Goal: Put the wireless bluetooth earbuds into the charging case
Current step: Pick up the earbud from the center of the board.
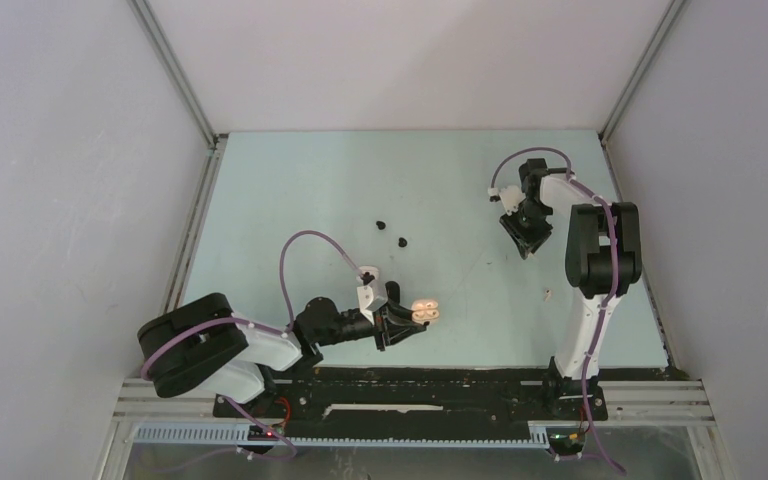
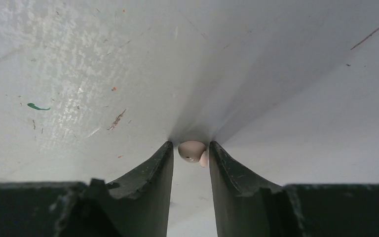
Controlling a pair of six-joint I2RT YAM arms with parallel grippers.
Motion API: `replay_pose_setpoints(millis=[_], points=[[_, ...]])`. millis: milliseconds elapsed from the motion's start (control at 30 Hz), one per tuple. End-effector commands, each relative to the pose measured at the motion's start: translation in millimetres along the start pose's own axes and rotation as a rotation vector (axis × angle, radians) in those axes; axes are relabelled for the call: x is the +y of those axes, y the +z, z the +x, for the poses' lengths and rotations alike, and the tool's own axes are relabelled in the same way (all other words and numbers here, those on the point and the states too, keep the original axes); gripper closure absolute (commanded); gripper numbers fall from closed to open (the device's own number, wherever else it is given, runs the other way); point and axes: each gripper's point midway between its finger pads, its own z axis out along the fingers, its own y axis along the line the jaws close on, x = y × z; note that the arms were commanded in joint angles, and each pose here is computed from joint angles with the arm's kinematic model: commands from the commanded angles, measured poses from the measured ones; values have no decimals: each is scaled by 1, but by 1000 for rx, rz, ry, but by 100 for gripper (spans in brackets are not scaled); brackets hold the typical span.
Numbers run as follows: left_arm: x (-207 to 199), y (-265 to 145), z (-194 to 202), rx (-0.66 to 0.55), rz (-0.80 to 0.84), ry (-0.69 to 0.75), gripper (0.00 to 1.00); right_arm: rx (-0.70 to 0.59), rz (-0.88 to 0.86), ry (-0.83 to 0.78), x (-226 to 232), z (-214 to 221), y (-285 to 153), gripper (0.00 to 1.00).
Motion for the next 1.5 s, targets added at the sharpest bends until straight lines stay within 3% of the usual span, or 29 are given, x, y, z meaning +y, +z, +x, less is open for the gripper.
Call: replay_pose_setpoints(millis=[0,300,600,733,900,1167,1467], points=[[-5,8,-19,-52,33,24,99,-19,-6,12,-3,-10,1,64],[-5,8,-19,-49,34,23,99,-37,-43,25,6,-8,-4,82],[-2,11,-15,-38,26,18,100,-292,-194,-16,77,-19,-79,100],[4,8,-19,-62,-11,30,100,-503,-260,-89,122,-33,-128,100],[15,9,-45,-180,-97,1,100,-771,-281,-163,163,-47,-181,100],[29,22,-82,-238,-290,113,100,-1179,-347,-336,221,-46,-268,100],[51,19,-103,-259,-493,135,100,-1216,-544,-350,260,-41,-292,100]])
